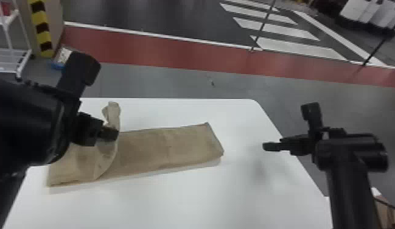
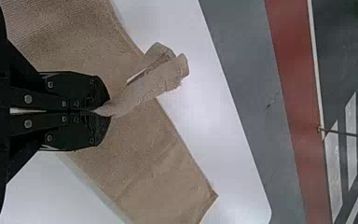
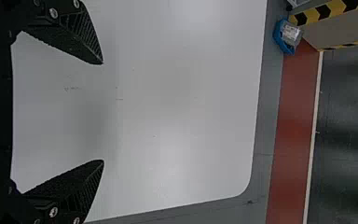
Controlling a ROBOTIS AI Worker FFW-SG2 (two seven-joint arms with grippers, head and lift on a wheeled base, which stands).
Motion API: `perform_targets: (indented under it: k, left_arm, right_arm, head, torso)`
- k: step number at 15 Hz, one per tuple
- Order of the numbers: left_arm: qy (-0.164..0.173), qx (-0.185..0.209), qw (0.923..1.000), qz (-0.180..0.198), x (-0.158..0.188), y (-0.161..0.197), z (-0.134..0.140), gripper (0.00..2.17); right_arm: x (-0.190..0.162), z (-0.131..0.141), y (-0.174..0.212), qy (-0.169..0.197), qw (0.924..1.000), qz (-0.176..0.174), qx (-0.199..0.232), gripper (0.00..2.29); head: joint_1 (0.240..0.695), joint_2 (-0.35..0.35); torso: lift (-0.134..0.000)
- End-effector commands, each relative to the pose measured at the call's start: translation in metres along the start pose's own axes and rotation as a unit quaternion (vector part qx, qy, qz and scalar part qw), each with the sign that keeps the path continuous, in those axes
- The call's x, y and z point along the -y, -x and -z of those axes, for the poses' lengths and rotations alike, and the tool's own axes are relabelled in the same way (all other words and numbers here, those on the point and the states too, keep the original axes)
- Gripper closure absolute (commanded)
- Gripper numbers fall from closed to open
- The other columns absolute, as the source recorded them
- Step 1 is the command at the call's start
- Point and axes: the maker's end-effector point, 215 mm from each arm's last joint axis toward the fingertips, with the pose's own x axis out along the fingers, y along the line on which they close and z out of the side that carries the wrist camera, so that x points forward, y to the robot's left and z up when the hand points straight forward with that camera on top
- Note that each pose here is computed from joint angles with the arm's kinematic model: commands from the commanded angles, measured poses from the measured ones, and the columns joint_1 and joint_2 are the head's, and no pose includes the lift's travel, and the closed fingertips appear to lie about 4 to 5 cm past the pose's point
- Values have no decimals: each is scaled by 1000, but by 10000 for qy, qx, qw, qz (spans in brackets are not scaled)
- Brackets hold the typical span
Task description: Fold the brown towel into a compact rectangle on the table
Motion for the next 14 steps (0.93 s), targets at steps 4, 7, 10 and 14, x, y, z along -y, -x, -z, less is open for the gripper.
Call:
perform_targets:
  k: [4, 7, 10, 14]
  left_arm:
    - [-262, -330, 9990, 149, 36, -21, 31, 90]
    - [-601, -319, 9977, -28, 46, -30, 30, 19]
    - [-652, -76, 9978, 102, 58, -29, 21, 33]
    - [-299, 333, 9990, 79, 45, -3, 15, 33]
  right_arm:
    - [0, -7, 6, -30, 10000, 20, 48, 140]
    - [-2, -9, 10, -140, 9999, 9, 58, 140]
    - [1, -11, 15, -244, 9997, 17, 90, 140]
    - [-28, -20, 25, -709, 9969, -305, 152, 140]
  head:
    - [695, -350]
    - [695, -350]
    - [695, -350]
    - [695, -350]
  torso:
    - [-124]
    - [-124]
    - [-124]
    - [-124]
